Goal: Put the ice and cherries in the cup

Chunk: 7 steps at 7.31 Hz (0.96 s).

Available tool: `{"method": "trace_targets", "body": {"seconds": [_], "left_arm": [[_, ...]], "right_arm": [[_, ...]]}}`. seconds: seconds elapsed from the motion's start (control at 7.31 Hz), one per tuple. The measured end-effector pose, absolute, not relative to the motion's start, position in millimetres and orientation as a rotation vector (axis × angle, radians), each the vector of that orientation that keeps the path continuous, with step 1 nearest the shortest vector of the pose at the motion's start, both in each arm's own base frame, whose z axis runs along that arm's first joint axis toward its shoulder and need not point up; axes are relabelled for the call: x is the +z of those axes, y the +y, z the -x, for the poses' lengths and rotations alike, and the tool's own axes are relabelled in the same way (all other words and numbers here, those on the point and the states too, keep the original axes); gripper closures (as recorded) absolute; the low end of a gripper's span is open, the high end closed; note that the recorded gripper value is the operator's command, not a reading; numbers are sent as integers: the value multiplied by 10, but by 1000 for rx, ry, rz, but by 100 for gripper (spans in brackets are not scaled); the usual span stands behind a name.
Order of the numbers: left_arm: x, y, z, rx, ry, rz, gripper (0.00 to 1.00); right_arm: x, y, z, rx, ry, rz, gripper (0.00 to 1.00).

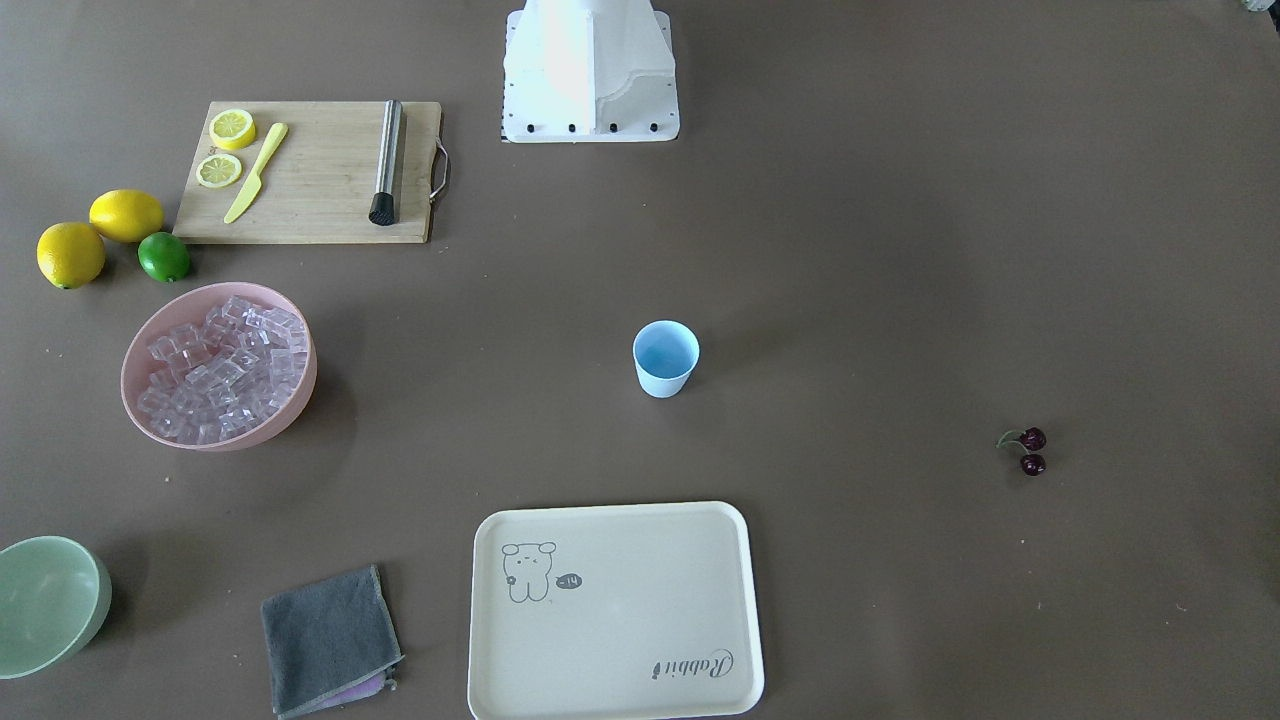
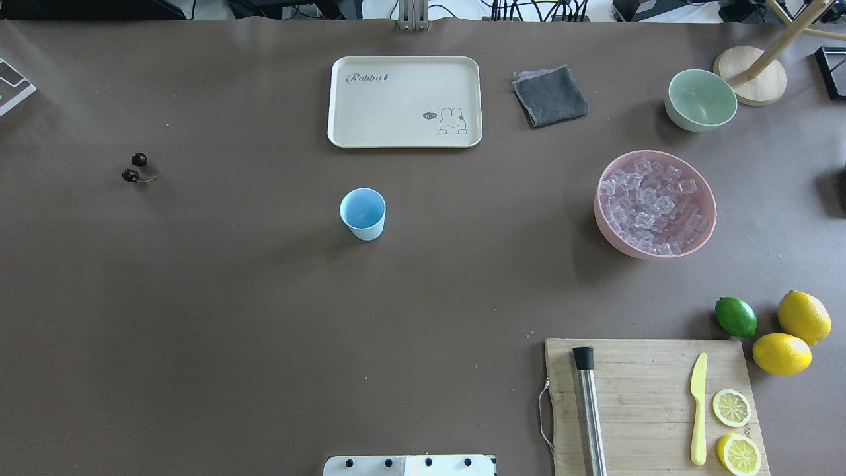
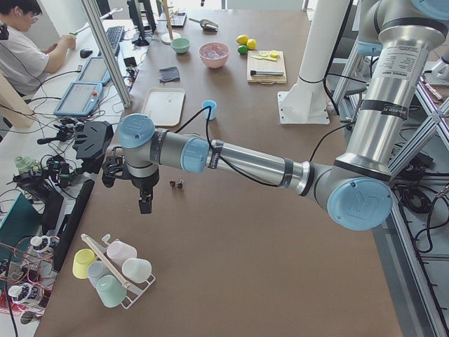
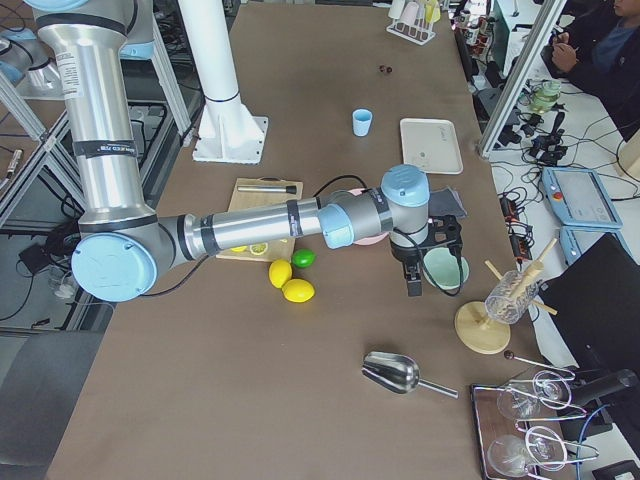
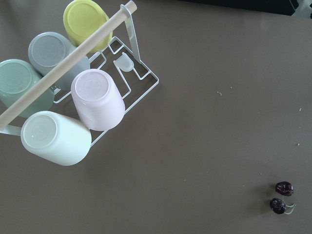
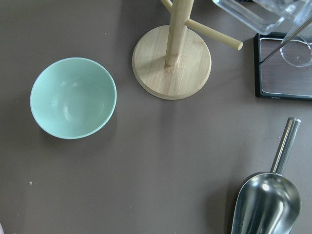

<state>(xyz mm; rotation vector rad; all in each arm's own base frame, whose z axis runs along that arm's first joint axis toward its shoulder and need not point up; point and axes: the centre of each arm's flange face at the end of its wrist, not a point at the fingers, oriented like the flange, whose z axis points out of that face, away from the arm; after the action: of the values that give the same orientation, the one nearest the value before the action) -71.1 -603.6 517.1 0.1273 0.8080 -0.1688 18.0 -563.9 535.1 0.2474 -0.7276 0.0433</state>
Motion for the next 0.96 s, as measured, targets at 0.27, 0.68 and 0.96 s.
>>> {"method": "trace_targets", "body": {"seconds": [0.27, 0.68, 0.96], "left_arm": [[5122, -6060, 645, -122, 808, -159, 2], [5133, -6101, 375, -67, 804, -151, 2], [5082, -6167, 212, -41, 790, -151, 2]], "right_arm": [[5317, -5666, -182, 43, -728, -252, 0], [5308, -5667, -193, 46, -721, -259, 0], [5226, -5670, -190, 40, -723, -275, 0]]}}
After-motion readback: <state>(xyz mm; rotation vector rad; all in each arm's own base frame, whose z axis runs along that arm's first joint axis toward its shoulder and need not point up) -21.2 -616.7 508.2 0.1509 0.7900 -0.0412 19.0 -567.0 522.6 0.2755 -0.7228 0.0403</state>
